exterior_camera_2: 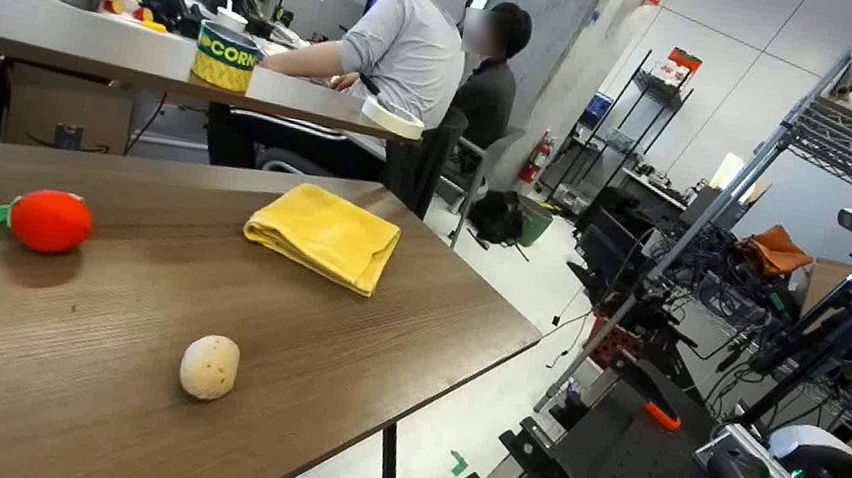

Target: Move the red plushie to the right of the table, then use the towel to wipe the table, then put the brown plushie at the right back corner

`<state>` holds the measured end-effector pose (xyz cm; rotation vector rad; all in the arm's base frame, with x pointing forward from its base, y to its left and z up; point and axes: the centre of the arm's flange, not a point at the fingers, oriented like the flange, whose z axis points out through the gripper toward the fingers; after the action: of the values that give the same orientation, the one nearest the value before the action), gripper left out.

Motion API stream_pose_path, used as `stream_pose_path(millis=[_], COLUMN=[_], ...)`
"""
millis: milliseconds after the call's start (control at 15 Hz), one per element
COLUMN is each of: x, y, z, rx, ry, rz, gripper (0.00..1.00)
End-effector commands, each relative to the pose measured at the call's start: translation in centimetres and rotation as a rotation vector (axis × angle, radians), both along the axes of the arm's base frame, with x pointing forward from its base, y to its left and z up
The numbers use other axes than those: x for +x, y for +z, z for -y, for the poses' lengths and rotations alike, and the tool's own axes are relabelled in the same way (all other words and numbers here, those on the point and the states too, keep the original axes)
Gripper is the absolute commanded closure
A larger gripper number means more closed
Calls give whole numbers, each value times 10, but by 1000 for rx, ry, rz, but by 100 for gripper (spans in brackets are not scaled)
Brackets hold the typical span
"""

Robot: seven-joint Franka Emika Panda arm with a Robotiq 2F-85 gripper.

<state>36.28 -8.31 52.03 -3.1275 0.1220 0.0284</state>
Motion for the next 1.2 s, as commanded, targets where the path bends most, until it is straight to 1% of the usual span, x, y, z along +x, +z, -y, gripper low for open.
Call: stream_pose_path(millis=[0, 67, 133, 200, 267, 333, 400, 467, 733, 867, 933, 1000, 1133], x=[0, 0, 15, 36, 60, 82, 95, 111, 177, 210, 157, 170, 187], y=[0, 0, 4, 4, 0, -11, -19, -30, -82, -105, -102, -114, -128], z=[0, 0, -6, -15, -26, -40, -49, -59, -102, -124, -106, -115, -124], rx=[0, 0, 8, 42, 72, 48, 30, 10, -43, -71, -58, -69, -78], ry=[0, 0, -9, -32, -84, -139, -173, -214, -401, -447, -397, -415, -429], rz=[0, 0, -41, -75, -91, -107, -147, -168, -262, -333, -259, -287, -312], gripper=[0, 0, 0, 0, 0, 0, 0, 0, 0, 0, 0, 0, 0])
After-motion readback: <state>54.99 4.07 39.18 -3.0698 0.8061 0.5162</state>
